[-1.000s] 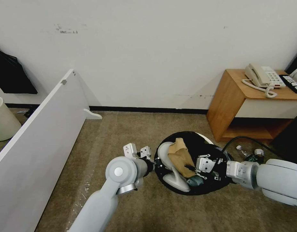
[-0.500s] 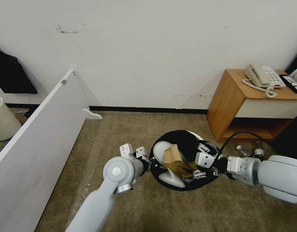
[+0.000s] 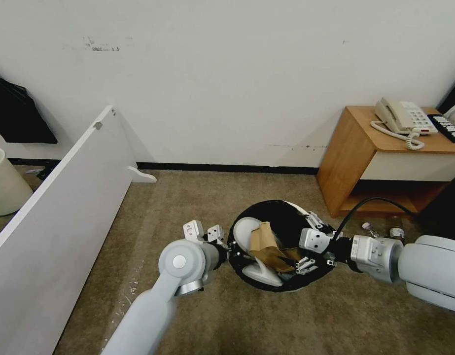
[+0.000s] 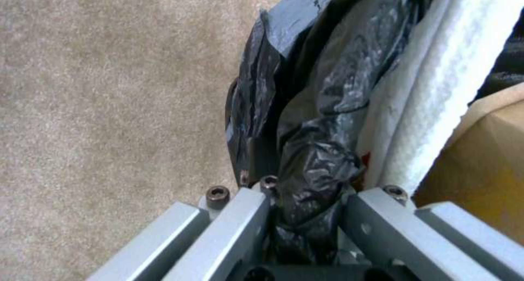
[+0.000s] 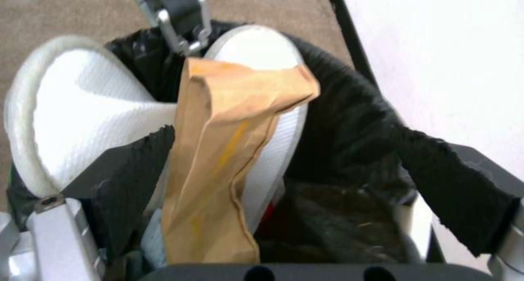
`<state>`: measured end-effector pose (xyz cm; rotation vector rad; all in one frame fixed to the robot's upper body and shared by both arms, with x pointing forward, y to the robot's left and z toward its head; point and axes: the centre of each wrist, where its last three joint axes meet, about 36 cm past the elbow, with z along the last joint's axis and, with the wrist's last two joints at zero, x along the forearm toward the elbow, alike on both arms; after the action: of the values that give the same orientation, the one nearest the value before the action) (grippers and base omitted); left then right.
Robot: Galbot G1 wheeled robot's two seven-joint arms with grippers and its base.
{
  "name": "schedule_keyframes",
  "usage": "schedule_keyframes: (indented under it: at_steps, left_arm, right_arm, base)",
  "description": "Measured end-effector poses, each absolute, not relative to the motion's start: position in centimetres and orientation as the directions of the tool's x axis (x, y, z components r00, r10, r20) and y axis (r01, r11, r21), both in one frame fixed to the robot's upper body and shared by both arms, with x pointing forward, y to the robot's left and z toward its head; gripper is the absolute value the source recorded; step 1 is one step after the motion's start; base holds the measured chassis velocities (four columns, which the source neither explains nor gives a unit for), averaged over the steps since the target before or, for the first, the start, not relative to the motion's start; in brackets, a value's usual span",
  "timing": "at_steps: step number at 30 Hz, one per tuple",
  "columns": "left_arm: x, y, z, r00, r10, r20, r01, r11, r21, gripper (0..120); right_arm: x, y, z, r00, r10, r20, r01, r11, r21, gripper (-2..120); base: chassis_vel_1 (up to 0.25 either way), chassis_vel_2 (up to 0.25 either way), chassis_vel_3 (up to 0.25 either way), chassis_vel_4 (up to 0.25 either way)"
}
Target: Pick up the trash bin, then pick up the garbage from the floor and place it into the trash bin.
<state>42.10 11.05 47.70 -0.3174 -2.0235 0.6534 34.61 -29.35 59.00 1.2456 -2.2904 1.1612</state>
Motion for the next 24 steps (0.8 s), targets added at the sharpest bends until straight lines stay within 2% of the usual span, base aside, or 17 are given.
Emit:
schedule_keyframes:
  at_steps: [18, 24]
  left_arm:
    - [42.4, 12.5, 46.5, -0.517, 0.415, 0.748, -0.089, 0.844, -0.529, 0]
    - [40.9, 14.8, 46.3, -0.545, 0.379, 0.748, -0.086, 0.862, -0.500, 0]
  right_arm:
    - [33.0, -29.0, 62.9, -0.663, -0.615, 0.428, -0.730, 0.404, -0.551, 100]
    - [32.0, -30.5, 63.2, -0.757, -0.572, 0.315, -0.633, 0.521, -0.573, 100]
  base:
    - [0.000, 0.000, 0.000, 0.000]
    - [0.000, 0.000, 0.000, 0.000]
